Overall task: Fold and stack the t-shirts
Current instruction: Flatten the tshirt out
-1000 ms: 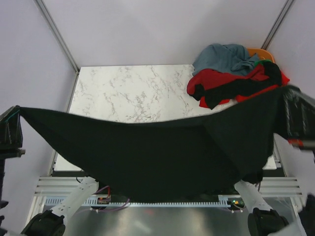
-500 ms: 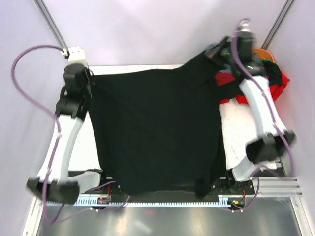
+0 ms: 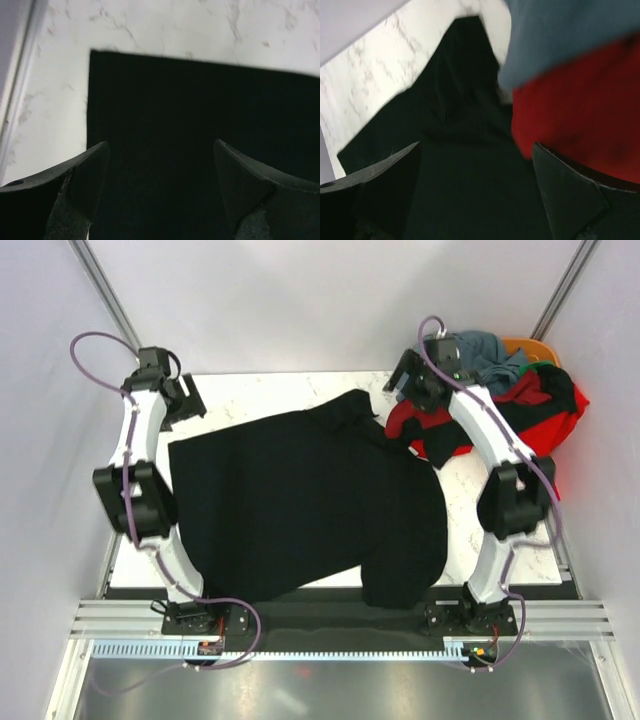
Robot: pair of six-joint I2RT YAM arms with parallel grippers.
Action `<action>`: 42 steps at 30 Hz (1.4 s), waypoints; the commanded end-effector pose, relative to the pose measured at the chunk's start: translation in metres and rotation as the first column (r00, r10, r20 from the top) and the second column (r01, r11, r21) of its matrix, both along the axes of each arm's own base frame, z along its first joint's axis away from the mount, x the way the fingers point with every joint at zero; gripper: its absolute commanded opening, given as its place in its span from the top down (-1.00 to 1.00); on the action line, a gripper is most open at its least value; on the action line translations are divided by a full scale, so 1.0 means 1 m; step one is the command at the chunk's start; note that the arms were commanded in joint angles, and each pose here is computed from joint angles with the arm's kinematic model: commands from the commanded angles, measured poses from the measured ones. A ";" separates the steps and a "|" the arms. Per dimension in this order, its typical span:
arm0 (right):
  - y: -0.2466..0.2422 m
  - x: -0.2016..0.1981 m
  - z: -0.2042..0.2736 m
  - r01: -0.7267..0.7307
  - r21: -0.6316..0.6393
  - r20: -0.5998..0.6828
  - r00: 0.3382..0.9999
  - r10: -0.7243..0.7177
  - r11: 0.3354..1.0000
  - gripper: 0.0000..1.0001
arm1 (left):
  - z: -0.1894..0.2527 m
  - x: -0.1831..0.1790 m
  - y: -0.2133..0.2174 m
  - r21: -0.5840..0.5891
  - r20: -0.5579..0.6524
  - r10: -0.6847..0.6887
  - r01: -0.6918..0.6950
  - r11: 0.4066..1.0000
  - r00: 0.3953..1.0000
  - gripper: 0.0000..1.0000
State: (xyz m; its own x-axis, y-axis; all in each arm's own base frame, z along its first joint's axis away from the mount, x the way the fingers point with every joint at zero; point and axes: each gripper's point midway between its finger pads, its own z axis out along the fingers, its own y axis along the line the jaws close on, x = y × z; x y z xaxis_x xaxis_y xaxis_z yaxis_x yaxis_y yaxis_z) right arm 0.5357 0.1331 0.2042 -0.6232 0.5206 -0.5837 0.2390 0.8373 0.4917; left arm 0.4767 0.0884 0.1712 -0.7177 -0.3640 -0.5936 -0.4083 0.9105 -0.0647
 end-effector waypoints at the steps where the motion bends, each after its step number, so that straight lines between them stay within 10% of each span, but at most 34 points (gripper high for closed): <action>1: 0.006 -0.046 0.046 -0.033 -0.013 0.132 0.991 0.035 0.999 -0.96 | 0.050 -0.045 -0.032 -0.101 0.112 -0.007 0.019 0.995 0.994 -0.84; 13: 0.100 -0.152 -0.071 -0.305 -0.054 -0.119 0.947 0.297 0.951 -0.96 | -0.055 -0.165 -0.097 -0.358 0.024 -0.057 0.062 0.932 0.998 -0.72; 20: 0.109 -0.141 -0.105 -0.335 -0.063 -0.176 0.931 0.320 0.940 -0.96 | -0.091 -0.168 -0.081 -0.339 -0.075 0.103 -0.122 0.933 0.992 -0.72; 31: 0.113 -0.034 -0.150 -0.306 -0.030 -0.208 0.933 0.293 0.952 -0.96 | -0.143 -0.093 -0.002 -0.232 -0.188 0.345 -0.383 0.894 0.920 -0.69; 42: 0.097 0.075 -0.185 -0.211 -0.001 -0.114 0.971 0.209 0.978 -0.96 | -0.148 0.024 0.060 -0.071 -0.142 0.351 -0.364 0.929 0.925 -0.70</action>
State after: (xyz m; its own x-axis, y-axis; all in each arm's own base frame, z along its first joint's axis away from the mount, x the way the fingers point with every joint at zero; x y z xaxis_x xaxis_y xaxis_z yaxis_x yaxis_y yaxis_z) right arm 0.6058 0.2389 0.0468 -0.7706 0.3537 -0.5302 0.0728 0.8753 0.4780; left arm 0.4827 0.1284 0.0276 -0.5751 -0.7016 -0.4206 -0.7191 0.6788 -0.1490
